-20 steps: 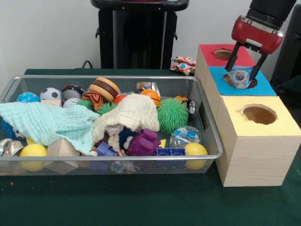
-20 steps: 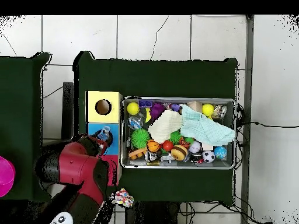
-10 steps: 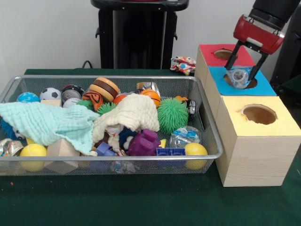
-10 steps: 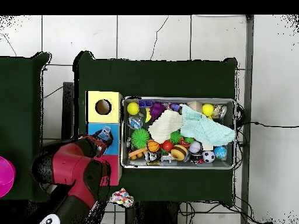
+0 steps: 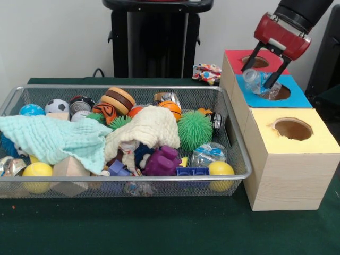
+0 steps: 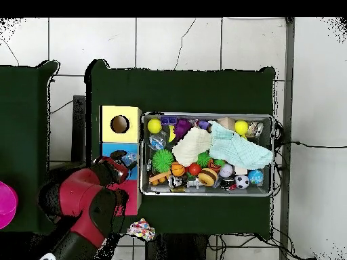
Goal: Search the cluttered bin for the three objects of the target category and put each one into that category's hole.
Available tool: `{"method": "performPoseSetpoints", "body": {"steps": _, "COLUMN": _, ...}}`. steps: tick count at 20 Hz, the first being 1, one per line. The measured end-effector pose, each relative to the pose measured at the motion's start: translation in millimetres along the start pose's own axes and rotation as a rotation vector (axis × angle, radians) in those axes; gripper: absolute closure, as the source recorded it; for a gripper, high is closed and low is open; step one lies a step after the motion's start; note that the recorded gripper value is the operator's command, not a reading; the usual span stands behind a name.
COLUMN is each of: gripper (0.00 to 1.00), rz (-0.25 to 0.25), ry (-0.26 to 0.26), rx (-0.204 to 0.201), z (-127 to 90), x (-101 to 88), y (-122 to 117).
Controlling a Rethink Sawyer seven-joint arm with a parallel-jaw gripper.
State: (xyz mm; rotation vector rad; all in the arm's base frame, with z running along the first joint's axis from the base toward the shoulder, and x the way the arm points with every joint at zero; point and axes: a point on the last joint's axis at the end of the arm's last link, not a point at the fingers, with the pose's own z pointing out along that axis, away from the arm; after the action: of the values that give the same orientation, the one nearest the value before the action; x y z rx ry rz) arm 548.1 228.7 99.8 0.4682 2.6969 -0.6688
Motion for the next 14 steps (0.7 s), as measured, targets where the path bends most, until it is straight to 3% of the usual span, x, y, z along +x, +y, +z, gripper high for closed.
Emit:
{"method": "performPoseSetpoints", "body": {"steps": 2, "gripper": 0.0, "rz": 0.003, "ry": 0.002, "rx": -0.002, "z": 0, "x": -0.6, "y": 0}}
{"method": "performPoseSetpoints", "body": {"steps": 7, "gripper": 0.0, "rz": 0.101, "ry": 0.08, "rx": -0.087, "z": 11, "x": -11.2, "y": -2}}
{"method": "performPoseSetpoints", "body": {"steps": 9, "gripper": 0.0, "rz": 0.179, "ry": 0.132, "rx": -0.138, "z": 22, "x": -20.2, "y": -8}}
{"method": "performPoseSetpoints", "body": {"steps": 12, "gripper": 0.0, "rz": 0.344, "ry": 0.247, "rx": -0.237, "z": 47, "x": -37.7, "y": -20}}
{"method": "performPoseSetpoints", "body": {"steps": 14, "gripper": 0.0, "rz": 0.406, "ry": 0.315, "rx": -0.285, "z": 52, "x": -42.7, "y": -27}}
